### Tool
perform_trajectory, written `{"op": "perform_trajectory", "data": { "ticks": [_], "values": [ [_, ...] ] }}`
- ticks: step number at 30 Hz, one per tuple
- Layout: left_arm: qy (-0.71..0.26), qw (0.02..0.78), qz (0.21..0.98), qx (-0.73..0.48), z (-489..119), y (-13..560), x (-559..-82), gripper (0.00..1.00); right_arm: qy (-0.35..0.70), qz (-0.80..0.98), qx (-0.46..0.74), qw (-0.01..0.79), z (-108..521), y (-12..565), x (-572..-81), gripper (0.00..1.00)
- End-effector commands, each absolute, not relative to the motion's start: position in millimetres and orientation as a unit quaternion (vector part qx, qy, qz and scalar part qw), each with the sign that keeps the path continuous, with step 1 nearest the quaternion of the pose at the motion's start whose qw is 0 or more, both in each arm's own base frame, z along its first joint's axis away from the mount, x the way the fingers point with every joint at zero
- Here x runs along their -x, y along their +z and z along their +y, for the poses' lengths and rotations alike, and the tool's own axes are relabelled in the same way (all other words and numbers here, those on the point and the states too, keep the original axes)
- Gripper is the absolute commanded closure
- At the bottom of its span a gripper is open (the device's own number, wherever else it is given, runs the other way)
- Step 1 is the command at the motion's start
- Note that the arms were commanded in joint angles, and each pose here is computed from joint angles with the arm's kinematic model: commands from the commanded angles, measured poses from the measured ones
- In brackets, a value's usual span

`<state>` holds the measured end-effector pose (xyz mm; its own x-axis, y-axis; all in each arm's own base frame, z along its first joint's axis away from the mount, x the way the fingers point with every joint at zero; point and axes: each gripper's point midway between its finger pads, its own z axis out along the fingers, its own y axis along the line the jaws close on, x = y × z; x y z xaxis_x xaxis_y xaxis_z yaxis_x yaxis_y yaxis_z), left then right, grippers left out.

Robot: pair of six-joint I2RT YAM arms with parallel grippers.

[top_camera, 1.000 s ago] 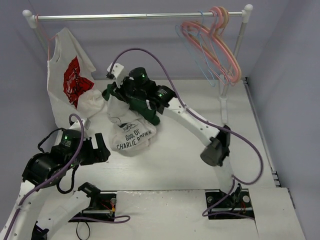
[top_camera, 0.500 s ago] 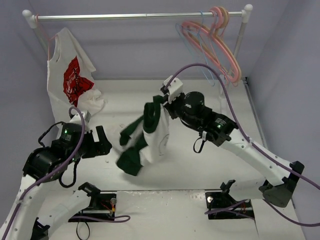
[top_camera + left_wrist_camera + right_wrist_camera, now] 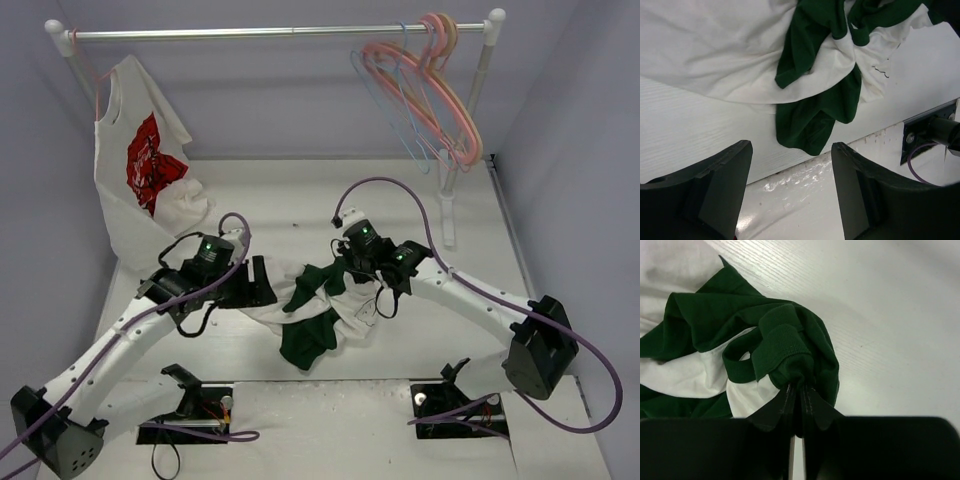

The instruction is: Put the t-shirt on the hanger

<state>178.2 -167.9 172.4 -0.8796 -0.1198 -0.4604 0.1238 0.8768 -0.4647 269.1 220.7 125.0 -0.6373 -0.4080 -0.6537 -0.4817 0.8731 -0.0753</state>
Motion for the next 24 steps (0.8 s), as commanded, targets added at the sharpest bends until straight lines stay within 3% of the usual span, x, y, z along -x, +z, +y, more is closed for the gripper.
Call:
{"op": "perform_trajectory", "data": {
  "ticks": [1,3,6,9,16,20,24],
  "values": [
    [-0.324,0.295,0.898,-0.028,-212.8,206.5,-205.9,0.36,0.062,0.911,0.197,0.358,217.2,134.2,-286.6,0.85],
    [-0.319,0.293,0.9,-0.049,-224.1,202.5,-207.3,0.36,0.053,0.92,0.179,0.344,206.7,125.7,-287.1,0.78],
    [-0.314,0.288,0.901,-0.078,-244.0,192.2,-214.0,0.36,0.048,0.926,0.159,0.338,196.0,121.1,-289.3,0.78],
    [-0.303,0.28,0.905,-0.098,-256.4,177.6,-218.4,0.36,0.045,0.928,0.151,0.339,193.0,120.9,-290.0,0.71],
    [-0.302,0.254,0.907,-0.146,-292.2,153.6,-220.4,0.41,0.053,0.931,0.142,0.332,193.9,114.6,-288.7,0.74],
    [-0.305,0.237,0.903,-0.189,-315.0,148.0,-205.7,0.52,0.056,0.934,0.135,0.325,190.6,109.0,-289.3,0.79],
    [-0.299,0.214,0.906,-0.21,-322.2,136.2,-187.4,0.53,0.058,0.935,0.131,0.325,186.4,109.8,-293.1,0.79]
  ]
}}
